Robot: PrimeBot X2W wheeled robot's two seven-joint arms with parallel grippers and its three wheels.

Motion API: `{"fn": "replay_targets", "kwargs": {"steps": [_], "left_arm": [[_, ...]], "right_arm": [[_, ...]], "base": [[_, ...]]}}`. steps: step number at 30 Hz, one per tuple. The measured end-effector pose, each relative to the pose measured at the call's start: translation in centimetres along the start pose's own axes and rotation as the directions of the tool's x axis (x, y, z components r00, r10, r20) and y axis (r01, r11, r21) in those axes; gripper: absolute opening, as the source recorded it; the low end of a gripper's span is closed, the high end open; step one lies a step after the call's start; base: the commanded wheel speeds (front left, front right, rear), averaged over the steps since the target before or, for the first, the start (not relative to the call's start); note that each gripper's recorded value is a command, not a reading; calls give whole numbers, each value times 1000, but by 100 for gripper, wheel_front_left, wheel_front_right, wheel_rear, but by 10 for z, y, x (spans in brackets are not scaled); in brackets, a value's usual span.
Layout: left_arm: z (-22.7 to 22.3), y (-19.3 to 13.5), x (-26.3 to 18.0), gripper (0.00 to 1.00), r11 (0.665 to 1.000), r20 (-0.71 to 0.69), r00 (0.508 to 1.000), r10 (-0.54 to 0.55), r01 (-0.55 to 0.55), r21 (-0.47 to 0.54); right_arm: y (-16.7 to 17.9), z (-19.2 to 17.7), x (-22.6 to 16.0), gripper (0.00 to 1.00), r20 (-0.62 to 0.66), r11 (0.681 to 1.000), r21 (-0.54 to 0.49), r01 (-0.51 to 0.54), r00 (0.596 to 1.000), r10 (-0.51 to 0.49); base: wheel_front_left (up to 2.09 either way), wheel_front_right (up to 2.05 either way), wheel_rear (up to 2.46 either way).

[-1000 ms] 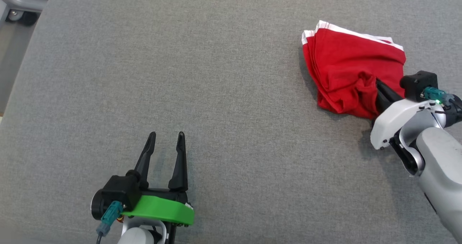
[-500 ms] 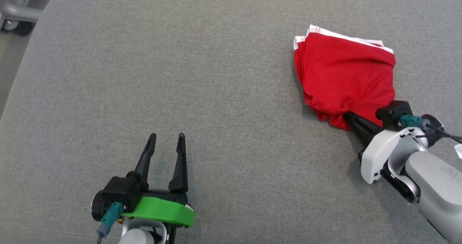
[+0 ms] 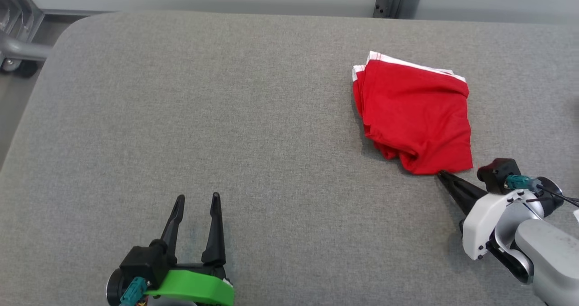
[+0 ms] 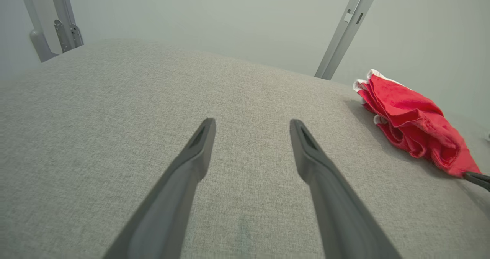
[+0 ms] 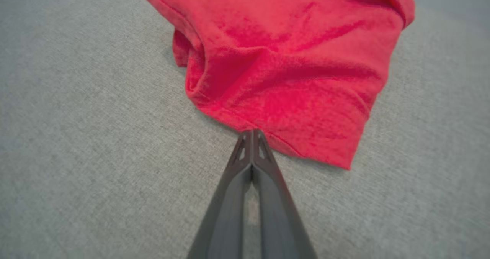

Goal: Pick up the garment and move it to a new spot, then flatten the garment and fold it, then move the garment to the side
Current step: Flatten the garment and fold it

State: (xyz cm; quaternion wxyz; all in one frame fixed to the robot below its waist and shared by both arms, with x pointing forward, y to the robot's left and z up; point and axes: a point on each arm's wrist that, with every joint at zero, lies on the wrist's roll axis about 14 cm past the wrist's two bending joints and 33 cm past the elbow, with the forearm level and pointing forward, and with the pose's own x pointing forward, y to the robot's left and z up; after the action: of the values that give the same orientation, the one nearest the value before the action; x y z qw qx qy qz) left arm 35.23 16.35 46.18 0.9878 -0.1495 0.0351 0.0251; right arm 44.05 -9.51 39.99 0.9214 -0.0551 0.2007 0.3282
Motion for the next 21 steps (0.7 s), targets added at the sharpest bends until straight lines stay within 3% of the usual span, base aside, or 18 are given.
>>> {"fn": "replay_targets", "kwargs": {"steps": [3, 4, 5, 6, 7, 8, 13, 16, 21], "left_arm": [[3, 0, -9, 100, 1000, 11, 1000, 1, -1, -4], [4, 0, -12, 100, 1000, 15, 1000, 2, -2, -6], [6, 1, -15, 100, 1000, 22, 1000, 5, -5, -7], [8, 3, -19, 100, 1000, 29, 1000, 10, -9, -9], [9, 5, -23, 100, 1000, 34, 999, 15, -15, -9], [10, 6, -26, 100, 1000, 38, 999, 20, -19, -9], [16, 13, -41, 100, 999, 64, 997, 31, -32, 13], [22, 12, -42, 100, 1000, 86, 996, 14, -16, 25], [24, 17, -44, 100, 999, 92, 996, 18, -21, 34]], "right_arm": [[-17, 6, -19, 0, 53, 997, 12, 77, 996, -78], [-22, 9, -27, 11, 74, 994, 17, 104, 992, -105], [-29, 13, -34, 30, 99, 990, 28, 135, 986, -137], [-35, 17, -42, 41, 125, 985, 36, 168, 977, -171], [-42, 24, -51, 74, 156, 978, 47, 203, 966, -207], [-46, 33, -59, 100, 196, 971, 58, 231, 951, -238], [-40, 73, -109, 100, 410, 935, 109, 338, 842, -352], [-23, 69, -132, 100, 447, 919, 117, 378, 806, -388], [-6, 53, -149, 100, 437, 902, 137, 410, 792, -426]], "base": [[0, 0, 0], [0, 0, 0], [0, 0, 0], [0, 0, 0], [0, 0, 0], [0, 0, 0], [0, 0, 0], [0, 0, 0], [0, 0, 0]]}}
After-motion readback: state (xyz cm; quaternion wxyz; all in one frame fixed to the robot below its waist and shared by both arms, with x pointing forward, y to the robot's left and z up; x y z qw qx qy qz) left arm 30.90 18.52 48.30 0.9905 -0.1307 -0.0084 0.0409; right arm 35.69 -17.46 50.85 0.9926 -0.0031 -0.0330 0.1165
